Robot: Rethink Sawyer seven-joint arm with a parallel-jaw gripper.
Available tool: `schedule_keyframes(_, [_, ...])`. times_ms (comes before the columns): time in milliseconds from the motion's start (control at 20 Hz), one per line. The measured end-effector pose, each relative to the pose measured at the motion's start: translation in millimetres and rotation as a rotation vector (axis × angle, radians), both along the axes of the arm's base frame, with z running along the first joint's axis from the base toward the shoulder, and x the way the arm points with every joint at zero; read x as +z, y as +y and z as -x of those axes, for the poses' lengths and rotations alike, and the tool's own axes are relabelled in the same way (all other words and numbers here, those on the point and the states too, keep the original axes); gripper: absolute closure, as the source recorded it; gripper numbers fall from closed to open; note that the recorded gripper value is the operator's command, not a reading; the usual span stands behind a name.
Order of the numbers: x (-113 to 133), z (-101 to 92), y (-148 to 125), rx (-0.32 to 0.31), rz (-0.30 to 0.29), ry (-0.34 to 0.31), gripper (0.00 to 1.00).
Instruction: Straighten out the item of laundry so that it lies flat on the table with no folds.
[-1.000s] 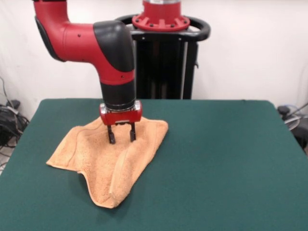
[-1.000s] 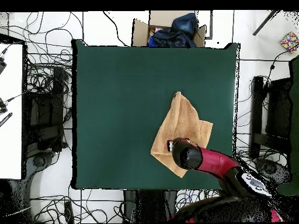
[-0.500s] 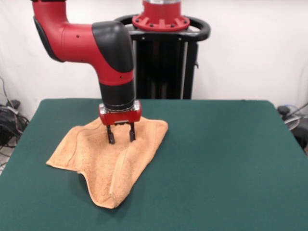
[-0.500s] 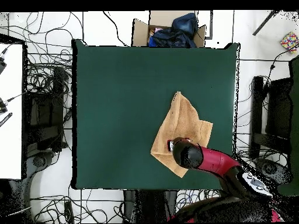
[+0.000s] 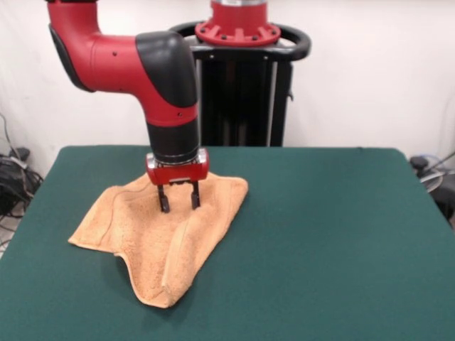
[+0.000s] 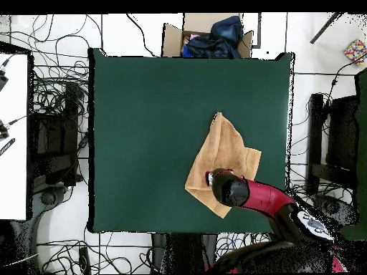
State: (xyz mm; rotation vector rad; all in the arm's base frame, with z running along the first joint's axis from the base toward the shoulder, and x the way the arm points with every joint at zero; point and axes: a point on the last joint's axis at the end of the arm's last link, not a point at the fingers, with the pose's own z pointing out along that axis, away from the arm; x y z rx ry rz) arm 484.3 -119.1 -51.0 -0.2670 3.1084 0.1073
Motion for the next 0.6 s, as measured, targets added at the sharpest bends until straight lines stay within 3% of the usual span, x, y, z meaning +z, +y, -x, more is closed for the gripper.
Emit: schedule_keyframes(600, [1, -1.2, 12, 0.042, 0.043, -0.004, 0.00])
